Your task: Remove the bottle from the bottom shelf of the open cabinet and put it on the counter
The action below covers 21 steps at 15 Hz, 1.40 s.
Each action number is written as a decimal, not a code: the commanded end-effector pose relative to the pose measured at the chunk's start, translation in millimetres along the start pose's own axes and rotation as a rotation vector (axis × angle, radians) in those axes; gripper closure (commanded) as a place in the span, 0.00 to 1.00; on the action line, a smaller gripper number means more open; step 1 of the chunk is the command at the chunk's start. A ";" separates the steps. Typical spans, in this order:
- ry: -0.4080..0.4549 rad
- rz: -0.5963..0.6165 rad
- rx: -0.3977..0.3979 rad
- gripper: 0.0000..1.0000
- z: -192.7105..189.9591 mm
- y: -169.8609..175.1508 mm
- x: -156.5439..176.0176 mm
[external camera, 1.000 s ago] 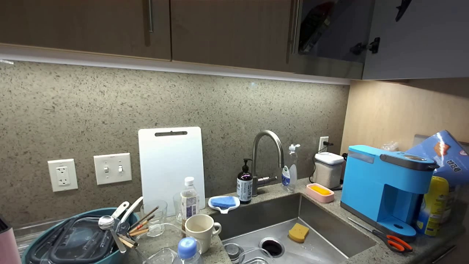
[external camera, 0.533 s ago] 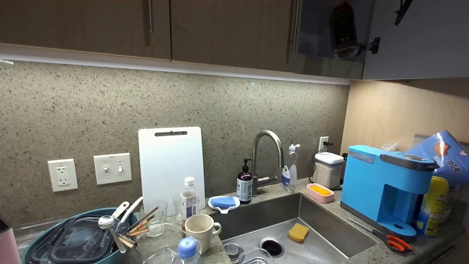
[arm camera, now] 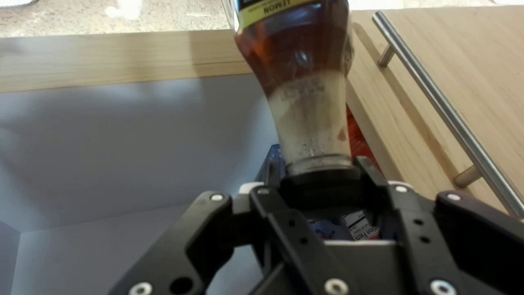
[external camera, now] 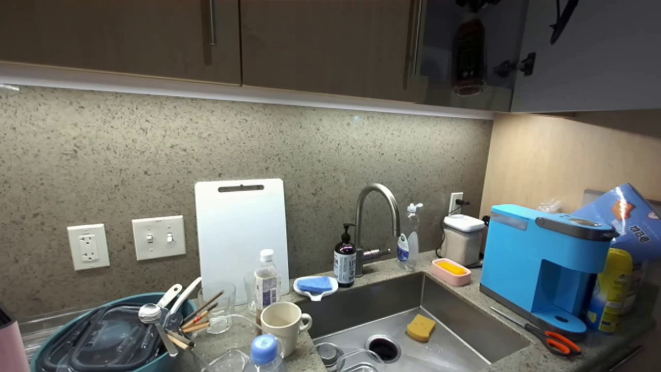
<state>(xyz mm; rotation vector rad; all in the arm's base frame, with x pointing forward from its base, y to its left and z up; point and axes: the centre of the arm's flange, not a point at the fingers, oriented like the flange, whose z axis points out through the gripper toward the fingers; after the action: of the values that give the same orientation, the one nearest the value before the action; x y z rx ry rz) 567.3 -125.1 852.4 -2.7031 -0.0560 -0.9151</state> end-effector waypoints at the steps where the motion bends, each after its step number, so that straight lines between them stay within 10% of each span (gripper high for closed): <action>1: -0.025 -0.039 -0.001 0.78 -5.4 -0.3 -14.5; 3: -0.026 -0.033 -0.014 0.78 -2.3 1.2 -14.8; 4: -0.035 -0.011 0.002 0.53 3.8 1.9 -3.9; 8: -0.039 -0.008 -0.002 0.53 5.3 3.7 -4.3; 9: -0.039 -0.008 -0.002 0.78 5.3 3.7 -4.3; 20: -0.119 -0.048 -0.016 0.78 8.9 47.2 -54.5; 21: -0.126 -0.037 -0.012 0.53 17.6 50.2 -23.5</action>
<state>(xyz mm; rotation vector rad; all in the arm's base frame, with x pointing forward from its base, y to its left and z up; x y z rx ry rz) 565.2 -167.2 812.1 -2.7771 -0.1270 -0.7559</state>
